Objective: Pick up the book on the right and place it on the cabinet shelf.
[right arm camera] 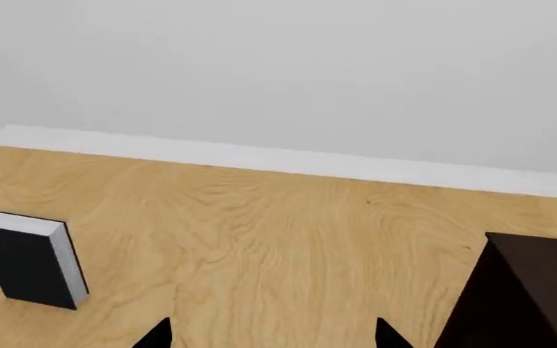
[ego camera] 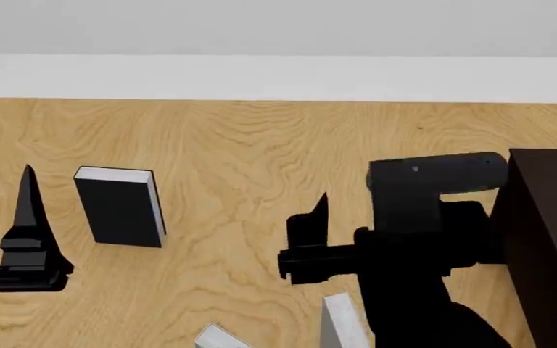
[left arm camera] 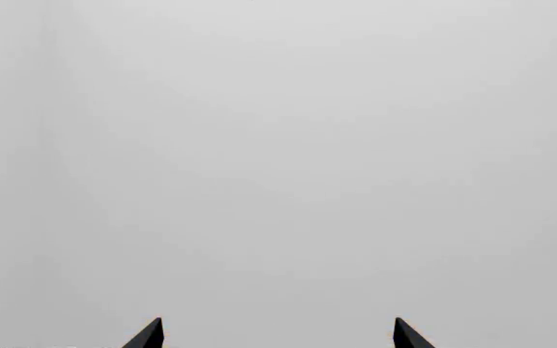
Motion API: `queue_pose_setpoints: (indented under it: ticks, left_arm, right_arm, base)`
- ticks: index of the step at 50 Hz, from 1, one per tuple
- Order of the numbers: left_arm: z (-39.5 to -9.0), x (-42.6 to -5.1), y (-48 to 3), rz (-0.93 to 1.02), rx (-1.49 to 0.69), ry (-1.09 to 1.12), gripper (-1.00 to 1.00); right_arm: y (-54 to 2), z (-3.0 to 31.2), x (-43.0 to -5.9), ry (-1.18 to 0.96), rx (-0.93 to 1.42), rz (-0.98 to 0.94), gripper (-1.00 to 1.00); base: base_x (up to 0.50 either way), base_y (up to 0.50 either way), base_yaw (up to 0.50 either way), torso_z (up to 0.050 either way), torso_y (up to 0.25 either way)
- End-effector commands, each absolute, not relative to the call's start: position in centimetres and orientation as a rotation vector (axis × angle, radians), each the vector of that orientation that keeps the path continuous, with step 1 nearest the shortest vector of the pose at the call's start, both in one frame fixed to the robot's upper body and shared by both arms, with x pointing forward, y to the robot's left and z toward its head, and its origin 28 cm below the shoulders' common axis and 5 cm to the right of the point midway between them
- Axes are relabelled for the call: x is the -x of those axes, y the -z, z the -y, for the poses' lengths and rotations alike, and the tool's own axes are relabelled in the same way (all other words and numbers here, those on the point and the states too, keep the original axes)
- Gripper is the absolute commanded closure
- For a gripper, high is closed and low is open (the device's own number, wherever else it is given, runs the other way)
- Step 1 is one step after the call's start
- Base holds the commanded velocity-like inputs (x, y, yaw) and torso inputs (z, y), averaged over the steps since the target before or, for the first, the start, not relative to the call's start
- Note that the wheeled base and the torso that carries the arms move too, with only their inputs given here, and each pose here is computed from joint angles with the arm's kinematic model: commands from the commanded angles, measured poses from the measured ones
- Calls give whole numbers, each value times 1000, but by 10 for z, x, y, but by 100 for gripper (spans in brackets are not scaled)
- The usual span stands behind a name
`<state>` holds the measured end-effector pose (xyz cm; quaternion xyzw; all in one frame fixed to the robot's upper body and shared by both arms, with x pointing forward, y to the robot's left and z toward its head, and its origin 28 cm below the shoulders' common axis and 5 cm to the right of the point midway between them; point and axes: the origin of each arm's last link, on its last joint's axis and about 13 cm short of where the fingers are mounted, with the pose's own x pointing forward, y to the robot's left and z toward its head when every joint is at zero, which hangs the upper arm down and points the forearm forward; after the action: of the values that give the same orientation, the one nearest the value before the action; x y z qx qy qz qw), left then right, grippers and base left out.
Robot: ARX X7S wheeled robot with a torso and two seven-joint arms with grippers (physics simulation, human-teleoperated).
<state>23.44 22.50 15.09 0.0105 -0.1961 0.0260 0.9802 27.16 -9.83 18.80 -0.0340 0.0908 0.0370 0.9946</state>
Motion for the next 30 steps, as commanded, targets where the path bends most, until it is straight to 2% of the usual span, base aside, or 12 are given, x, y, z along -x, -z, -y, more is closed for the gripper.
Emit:
queue_pose_setpoints:
  ticks: [1, 14, 30]
  left_arm:
    - [-228, -233, -154, 398, -10, -56, -100]
    - [-228, -233, -155, 400, -7, -50, -100]
    - [-228, -232, -155, 405, -10, -43, -100]
  right_arm:
    - [-237, 109, -276, -140, 132, -417, -100]
    - [-234, 109, -297, -214, 163, -639, -100]
    - [-218, 110, -308, -225, 148, -742, -100]
  base:
    - [0, 0, 0, 0, 0]
    - [0, 0, 0, 0, 0]
    - [0, 0, 0, 0, 0]
